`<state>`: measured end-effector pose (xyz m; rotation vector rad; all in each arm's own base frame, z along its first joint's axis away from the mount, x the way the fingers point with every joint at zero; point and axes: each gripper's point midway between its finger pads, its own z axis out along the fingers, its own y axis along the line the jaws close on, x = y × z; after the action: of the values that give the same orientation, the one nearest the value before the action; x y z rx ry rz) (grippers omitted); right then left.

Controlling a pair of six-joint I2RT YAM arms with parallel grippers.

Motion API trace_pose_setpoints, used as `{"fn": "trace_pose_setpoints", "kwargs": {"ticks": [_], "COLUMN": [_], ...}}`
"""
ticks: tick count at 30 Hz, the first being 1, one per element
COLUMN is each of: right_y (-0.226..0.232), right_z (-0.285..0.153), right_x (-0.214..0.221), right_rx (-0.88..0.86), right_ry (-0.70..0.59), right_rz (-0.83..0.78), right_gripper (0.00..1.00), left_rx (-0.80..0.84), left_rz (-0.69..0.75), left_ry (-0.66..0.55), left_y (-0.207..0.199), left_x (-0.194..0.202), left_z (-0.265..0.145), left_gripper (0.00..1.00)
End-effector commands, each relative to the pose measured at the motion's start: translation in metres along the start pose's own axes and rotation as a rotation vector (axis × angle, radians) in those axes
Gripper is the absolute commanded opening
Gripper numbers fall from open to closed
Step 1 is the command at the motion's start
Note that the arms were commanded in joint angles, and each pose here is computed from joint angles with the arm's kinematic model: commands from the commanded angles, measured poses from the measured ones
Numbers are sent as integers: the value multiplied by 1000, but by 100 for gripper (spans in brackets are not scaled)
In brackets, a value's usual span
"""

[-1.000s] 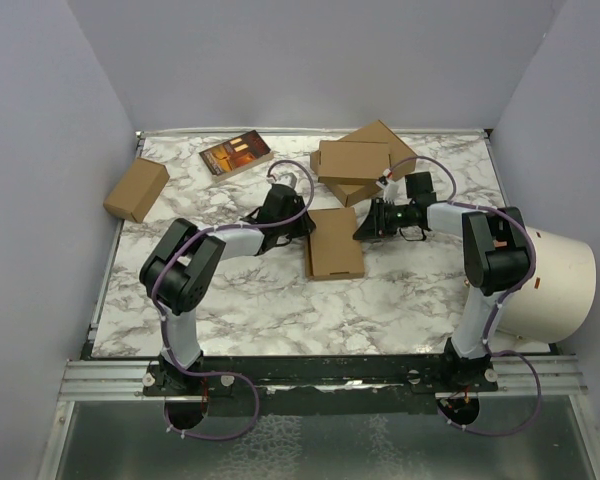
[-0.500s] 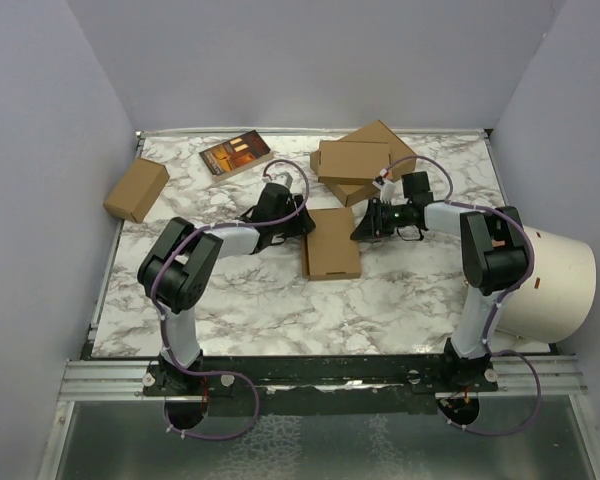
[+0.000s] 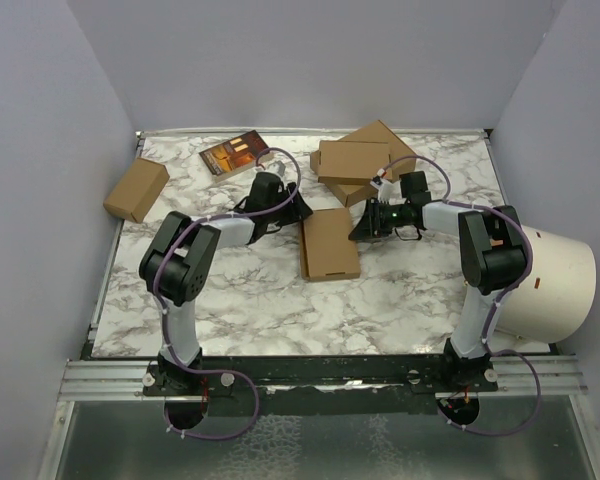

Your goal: Fold the paper box

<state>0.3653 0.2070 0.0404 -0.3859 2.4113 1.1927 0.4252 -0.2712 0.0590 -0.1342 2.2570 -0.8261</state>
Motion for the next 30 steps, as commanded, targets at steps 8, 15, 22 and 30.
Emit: {"fn": "trace_pose_setpoints", "kwargs": {"ticks": [8,15,22,30], "right_y": [-10,-12,-12,-12], "right_z": [9,10,11,10], "right_x": [10,12,13,11], "right_rx": [11,14,11,14], "right_ry": [34,42,46,42], "right_rz": [-13,-12,-11,-15], "right_gripper": [26,25,24,24], "left_rx": [37,22,31,72], "left_rz": [-27,-7,56,81], "left_ry": [32,68,116,121], "left_y": [0,7,5,-8], "left_x": [-2,6,22,19], "left_z": [16,25,26,24], "left_gripper": [38,25,9,14]}}
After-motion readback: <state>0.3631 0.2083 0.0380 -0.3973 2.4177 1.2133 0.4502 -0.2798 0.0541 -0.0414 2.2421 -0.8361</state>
